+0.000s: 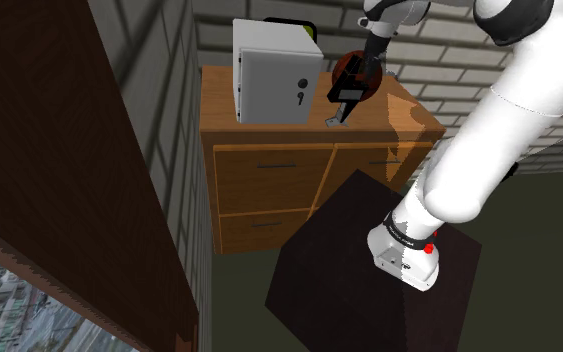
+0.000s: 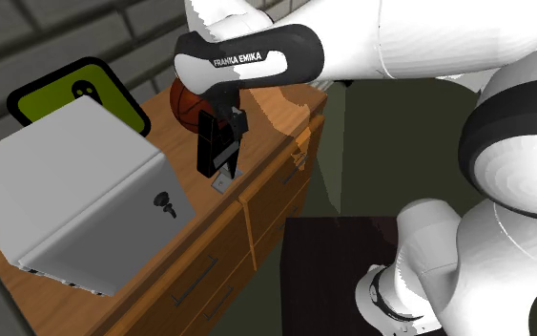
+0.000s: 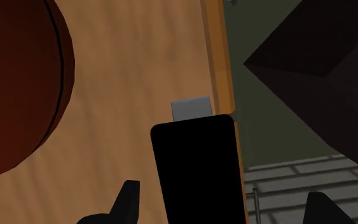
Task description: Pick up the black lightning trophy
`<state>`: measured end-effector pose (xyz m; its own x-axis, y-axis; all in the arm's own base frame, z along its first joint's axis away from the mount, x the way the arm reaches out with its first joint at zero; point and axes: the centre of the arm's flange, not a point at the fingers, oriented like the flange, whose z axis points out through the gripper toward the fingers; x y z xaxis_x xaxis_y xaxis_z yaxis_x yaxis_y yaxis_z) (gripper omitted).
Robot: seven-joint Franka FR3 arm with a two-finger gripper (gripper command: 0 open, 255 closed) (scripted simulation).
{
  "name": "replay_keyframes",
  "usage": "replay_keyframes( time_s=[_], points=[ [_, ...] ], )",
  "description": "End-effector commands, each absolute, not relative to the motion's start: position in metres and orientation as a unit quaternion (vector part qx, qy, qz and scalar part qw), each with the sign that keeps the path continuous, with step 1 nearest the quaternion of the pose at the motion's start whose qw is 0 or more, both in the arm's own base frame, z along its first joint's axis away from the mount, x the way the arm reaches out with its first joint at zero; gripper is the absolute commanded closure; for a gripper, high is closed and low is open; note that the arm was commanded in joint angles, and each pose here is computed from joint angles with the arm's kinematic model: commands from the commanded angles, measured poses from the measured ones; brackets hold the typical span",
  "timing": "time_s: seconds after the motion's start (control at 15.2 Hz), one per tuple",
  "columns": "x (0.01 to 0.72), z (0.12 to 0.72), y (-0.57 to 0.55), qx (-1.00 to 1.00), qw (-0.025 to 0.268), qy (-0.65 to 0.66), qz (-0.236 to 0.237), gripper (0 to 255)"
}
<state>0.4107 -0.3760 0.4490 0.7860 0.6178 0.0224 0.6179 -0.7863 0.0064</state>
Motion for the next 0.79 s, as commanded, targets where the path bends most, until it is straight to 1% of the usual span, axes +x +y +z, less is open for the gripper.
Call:
replay_keyframes(
  time_s=[0.0,0.4,0.53,0.59,0.73],
  points=[
    [0.417,0.443,-0.383,-0.942,0.001,-0.335,-0.013,0],
    [0.417,0.408,-0.383,-0.942,0.001,-0.335,-0.013,0],
    [0.417,0.408,-0.383,-0.942,0.001,-0.335,-0.013,0],
    [0.417,0.408,-0.383,-0.942,0.001,-0.335,-0.013,255],
    [0.417,0.408,-0.382,-0.942,0.001,-0.335,-0.013,255]
  ],
)
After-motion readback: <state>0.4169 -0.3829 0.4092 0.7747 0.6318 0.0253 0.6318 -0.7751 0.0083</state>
